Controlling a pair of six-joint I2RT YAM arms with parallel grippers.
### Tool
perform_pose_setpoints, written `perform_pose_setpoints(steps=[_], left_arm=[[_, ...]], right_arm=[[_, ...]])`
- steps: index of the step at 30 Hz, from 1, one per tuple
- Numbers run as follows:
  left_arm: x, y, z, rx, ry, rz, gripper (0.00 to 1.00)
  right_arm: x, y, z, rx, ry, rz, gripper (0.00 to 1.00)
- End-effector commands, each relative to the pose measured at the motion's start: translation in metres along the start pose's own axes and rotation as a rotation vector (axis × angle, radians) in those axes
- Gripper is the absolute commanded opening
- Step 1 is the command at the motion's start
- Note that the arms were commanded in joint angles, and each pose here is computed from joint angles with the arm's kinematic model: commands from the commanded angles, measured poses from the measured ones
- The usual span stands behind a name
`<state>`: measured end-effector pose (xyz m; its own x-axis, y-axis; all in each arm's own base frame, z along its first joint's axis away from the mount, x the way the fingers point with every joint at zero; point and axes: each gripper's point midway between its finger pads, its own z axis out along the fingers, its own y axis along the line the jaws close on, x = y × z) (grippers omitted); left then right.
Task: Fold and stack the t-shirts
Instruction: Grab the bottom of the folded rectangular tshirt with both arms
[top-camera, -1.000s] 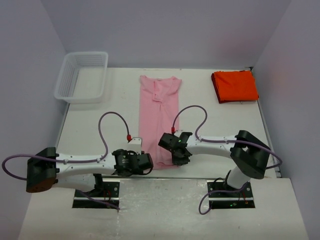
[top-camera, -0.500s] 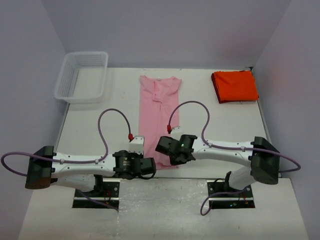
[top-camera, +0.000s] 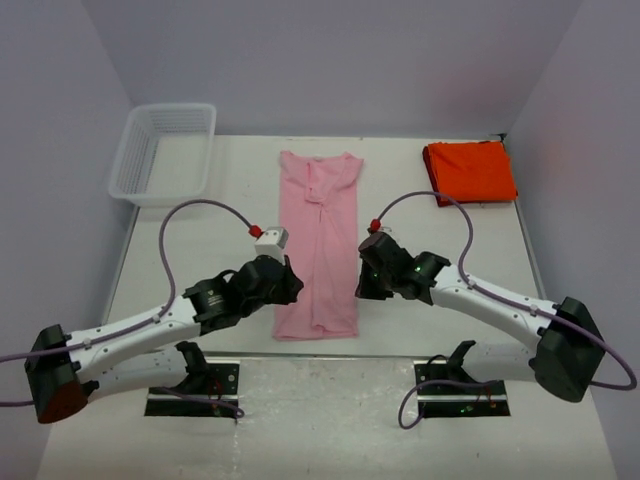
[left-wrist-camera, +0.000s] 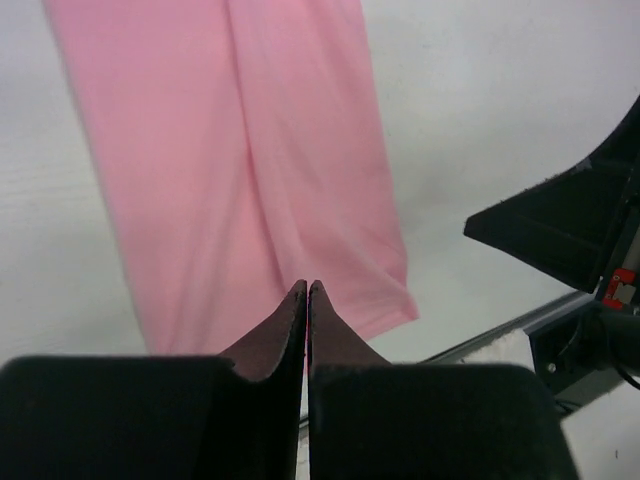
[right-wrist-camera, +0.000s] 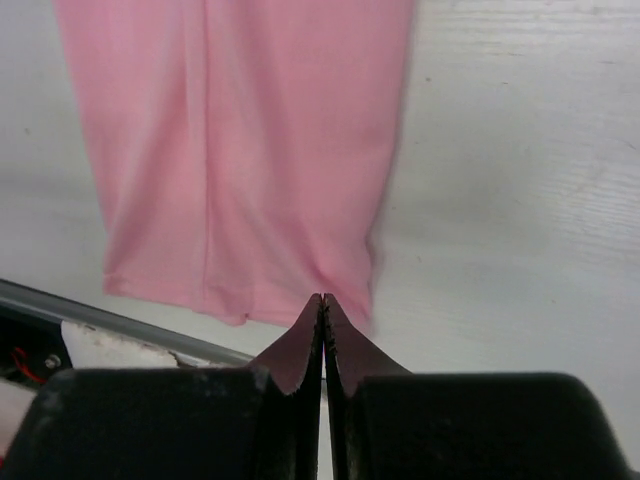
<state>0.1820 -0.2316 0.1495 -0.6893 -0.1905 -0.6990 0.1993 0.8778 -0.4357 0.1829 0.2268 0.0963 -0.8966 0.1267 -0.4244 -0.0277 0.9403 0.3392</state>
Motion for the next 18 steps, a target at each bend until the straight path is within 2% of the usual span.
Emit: perform_pose_setpoints(steps=[1, 6, 10, 14, 18], left_arm=[[0.031, -0.041, 0.024, 0.245, 0.128, 0.084, 0.0], [0.073, -0.059, 0.05, 0.355, 0.272, 0.076, 0.0], [0.082, -0.066, 0.059, 0.39, 0.296, 0.064, 0.0], [0.087, -0.06, 0.062, 0.366, 0.307, 0.07, 0.0], [0.094, -0.049, 0.064, 0.326, 0.32, 0.071, 0.0]], right_arm=[[0.003, 0.028, 0.01, -0.151, 0.057, -0.033, 0.0], [0.003, 0.035, 0.027, -0.195, 0.12, -0.003, 0.0], [0.011, 0.036, 0.042, -0.238, 0.219, 0.027, 0.0], [0.018, 0.043, 0.053, -0.319, 0.304, 0.056, 0.0], [0.026, 0.044, 0.063, -0.323, 0.362, 0.07, 0.0]])
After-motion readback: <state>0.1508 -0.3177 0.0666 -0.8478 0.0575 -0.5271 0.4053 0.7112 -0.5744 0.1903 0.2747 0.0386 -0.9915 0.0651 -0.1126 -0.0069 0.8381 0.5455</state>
